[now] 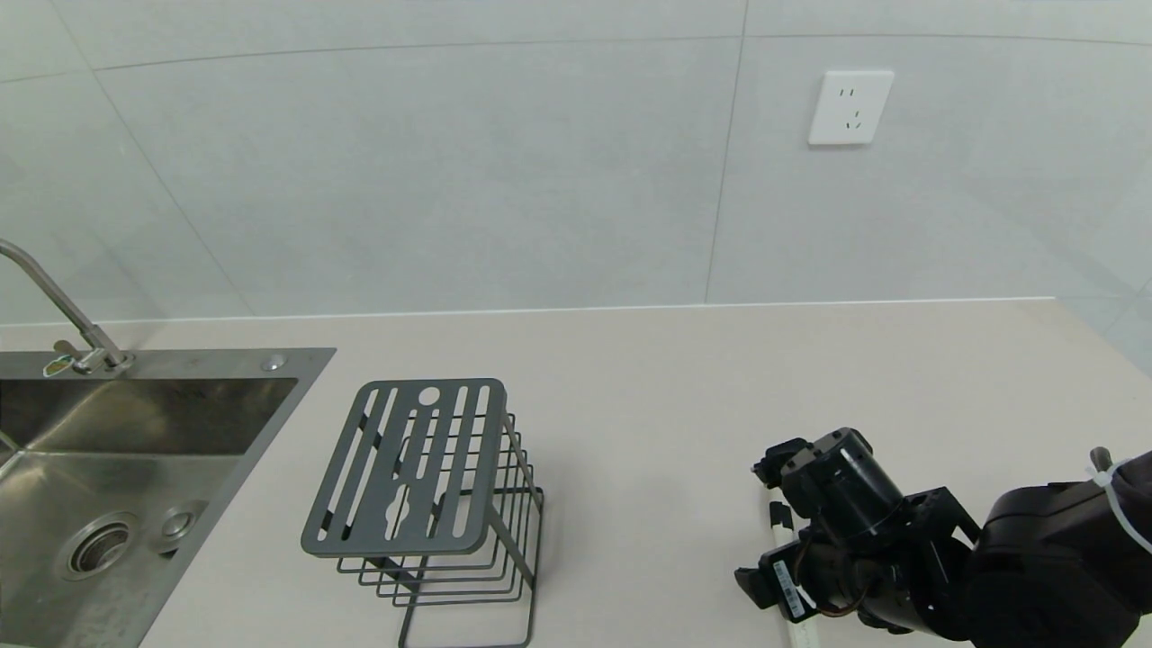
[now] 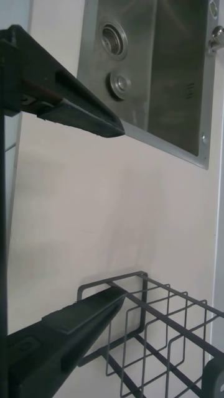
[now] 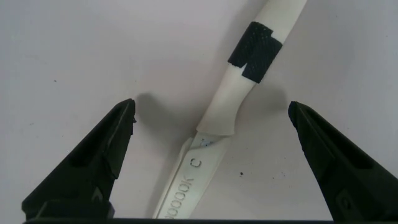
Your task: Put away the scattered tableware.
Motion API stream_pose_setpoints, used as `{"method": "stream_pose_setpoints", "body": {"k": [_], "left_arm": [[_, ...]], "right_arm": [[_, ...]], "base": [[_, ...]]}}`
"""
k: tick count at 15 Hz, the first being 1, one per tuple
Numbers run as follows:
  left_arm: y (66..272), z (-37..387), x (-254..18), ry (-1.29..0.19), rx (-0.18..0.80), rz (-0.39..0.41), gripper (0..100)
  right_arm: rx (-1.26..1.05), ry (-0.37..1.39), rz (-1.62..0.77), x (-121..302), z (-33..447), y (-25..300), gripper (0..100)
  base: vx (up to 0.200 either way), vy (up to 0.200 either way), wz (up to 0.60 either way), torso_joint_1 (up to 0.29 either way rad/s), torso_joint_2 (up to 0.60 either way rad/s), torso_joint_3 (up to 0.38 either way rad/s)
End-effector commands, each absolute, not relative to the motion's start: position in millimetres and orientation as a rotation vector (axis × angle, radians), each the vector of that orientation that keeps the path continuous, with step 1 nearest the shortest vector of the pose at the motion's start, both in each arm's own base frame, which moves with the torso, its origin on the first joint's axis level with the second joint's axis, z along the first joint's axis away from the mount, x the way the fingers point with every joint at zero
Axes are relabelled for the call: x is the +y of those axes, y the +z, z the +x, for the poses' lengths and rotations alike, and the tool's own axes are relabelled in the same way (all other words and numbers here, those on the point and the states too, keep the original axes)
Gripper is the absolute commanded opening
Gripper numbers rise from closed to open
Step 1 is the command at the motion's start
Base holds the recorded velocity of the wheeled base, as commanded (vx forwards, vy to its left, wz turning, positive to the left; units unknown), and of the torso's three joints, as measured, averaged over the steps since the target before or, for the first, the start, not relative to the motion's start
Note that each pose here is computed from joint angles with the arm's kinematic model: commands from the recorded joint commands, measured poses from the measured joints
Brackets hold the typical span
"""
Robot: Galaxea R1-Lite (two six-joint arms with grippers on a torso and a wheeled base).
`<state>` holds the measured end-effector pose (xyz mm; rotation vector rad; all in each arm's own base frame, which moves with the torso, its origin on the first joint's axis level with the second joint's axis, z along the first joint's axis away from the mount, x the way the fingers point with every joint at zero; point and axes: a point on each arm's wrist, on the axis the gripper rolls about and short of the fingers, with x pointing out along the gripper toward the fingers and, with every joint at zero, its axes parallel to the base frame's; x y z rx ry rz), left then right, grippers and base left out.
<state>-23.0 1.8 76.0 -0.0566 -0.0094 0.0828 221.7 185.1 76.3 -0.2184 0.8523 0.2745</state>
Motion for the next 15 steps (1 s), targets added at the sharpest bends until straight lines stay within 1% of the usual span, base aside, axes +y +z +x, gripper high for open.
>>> {"method": "stream_pose_setpoints", "body": {"k": [1, 5, 7, 12, 15], "left_arm": [[76, -23, 2, 0.084, -0.009, -0.057, 100], [76, -23, 2, 0.084, -0.009, -0.057, 100], [76, -23, 2, 0.083, -0.008, -0.057, 100], [76, -23, 2, 0.084, -0.008, -0.055, 100], [77, -23, 2, 0.075, -0.020, -0.056, 100]], "right_arm": [[0.856, 0.276, -0.221, 185, 221, 75, 0], [0.908, 0.267, -0.255, 181, 216, 61, 0], [0.902, 0.275, -0.256, 184, 216, 62, 0], [0.801, 0.305, -0.209, 187, 216, 92, 0], [0.709, 0.338, -0.234, 182, 209, 117, 0]], "base": [[0.000, 0.000, 0.00, 0.000, 0.00, 0.000], [0.000, 0.000, 0.00, 0.000, 0.00, 0.000], [0.000, 0.000, 0.00, 0.000, 0.00, 0.000], [0.000, 0.000, 0.00, 0.000, 0.00, 0.000], [0.000, 0.000, 0.00, 0.000, 0.00, 0.000]]}}
